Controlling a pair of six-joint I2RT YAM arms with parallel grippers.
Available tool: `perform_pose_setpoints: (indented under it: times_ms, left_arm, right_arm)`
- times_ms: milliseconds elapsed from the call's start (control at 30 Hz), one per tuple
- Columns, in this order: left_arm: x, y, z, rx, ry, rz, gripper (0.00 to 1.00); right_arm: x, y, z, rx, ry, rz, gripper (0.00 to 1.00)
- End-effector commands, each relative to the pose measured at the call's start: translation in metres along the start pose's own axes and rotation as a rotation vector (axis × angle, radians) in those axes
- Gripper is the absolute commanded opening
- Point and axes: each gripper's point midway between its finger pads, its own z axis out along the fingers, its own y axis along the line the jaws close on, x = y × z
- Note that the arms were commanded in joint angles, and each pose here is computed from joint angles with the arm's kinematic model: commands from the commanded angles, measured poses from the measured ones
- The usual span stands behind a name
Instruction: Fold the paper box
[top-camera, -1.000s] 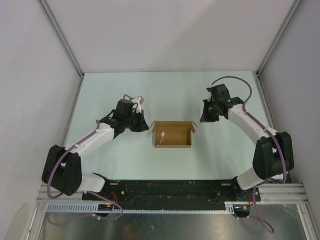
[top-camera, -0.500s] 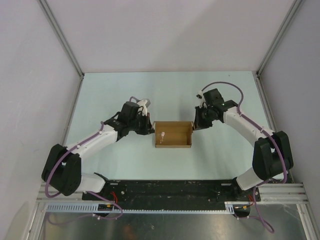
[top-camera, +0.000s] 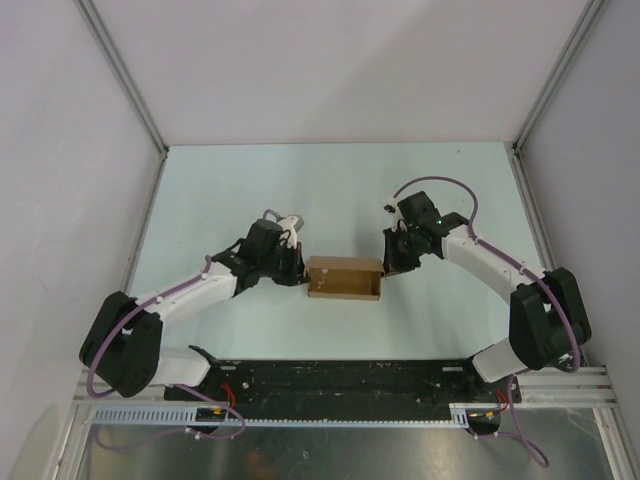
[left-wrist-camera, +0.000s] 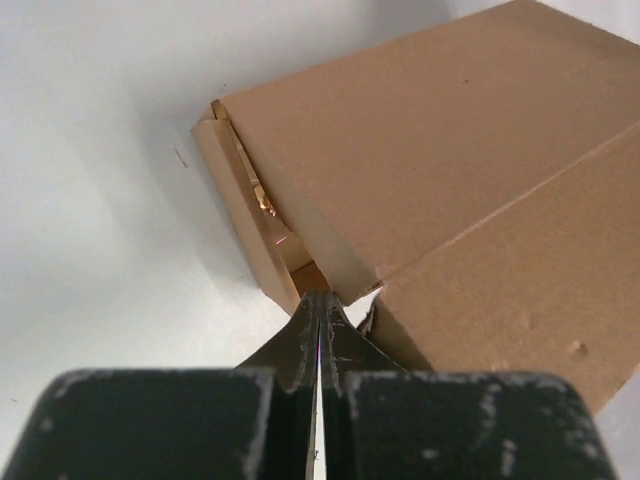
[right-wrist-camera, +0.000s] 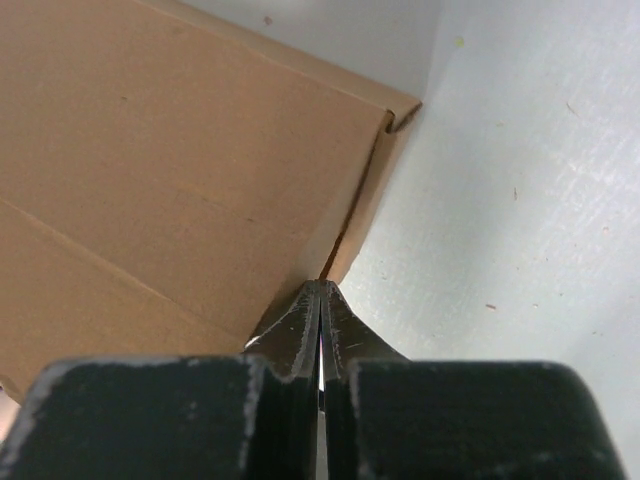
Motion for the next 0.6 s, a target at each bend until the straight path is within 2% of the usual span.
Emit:
perform_pose_setpoints:
  times_ms: [0, 367, 567]
  left_arm:
    - [0.003, -0.007, -0.004, 0.022, -0.037, -0.003, 0.00]
    - [0.028, 0.015, -0.016, -0.058, -0.075, -0.062, 0.00]
    - [0.035, 0.039, -0.022, -0.173, -0.139, -0.150, 0.00]
  right_arm:
    - [0.003, -0.001, -0.005, 0.015, -0.038, -0.017, 0.00]
    - [0.010, -0.019, -0.014, 0.111, -0.061, -0.033, 0.00]
    - [-0.003, -0.040, -0.028, 0.248, -0.152, -0.021, 0.00]
